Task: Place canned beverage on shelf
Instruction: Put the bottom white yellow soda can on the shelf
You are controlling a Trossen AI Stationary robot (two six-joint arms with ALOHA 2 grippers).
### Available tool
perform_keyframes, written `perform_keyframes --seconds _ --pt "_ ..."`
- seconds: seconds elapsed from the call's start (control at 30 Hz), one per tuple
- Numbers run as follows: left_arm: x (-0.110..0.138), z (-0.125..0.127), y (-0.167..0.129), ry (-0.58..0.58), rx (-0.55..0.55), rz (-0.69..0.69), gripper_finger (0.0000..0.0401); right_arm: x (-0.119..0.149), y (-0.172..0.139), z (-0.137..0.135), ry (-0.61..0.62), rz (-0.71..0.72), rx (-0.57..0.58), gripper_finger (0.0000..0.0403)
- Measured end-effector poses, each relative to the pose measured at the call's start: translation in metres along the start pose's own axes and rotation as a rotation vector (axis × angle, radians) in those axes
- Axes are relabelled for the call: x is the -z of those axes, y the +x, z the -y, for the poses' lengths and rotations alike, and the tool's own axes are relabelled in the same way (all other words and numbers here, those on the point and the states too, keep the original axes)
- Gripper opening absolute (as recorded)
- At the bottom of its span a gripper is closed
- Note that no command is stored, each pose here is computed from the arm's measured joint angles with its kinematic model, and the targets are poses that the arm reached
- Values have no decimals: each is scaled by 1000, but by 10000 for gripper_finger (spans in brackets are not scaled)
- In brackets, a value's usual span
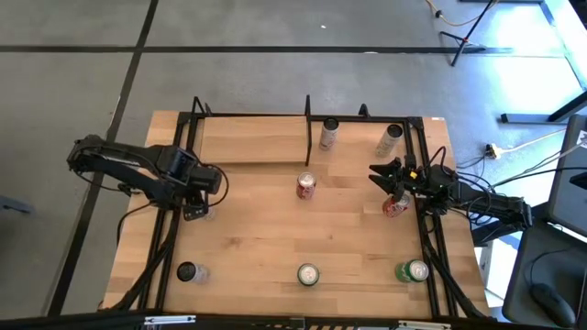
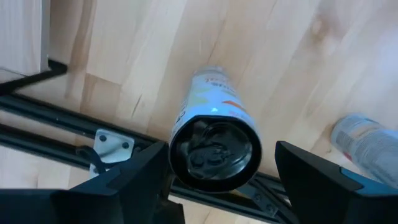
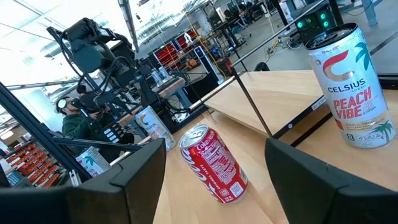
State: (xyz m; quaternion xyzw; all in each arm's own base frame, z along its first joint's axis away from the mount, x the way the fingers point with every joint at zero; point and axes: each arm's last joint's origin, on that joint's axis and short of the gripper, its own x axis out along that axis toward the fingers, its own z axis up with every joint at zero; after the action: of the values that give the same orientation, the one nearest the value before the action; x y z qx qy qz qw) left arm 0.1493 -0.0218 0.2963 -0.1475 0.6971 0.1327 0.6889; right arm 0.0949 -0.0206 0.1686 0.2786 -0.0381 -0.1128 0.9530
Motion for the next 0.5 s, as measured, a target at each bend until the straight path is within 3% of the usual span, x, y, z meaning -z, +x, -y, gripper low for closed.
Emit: perform_keyframes --seconds 0.23,0.5 --pt "4 -2 24 -39 -28 -87 290 0 0 0 0 1 1 264" --pt "1 0 35 -62 -2 -77 277 0 0 0 0 1 2 264"
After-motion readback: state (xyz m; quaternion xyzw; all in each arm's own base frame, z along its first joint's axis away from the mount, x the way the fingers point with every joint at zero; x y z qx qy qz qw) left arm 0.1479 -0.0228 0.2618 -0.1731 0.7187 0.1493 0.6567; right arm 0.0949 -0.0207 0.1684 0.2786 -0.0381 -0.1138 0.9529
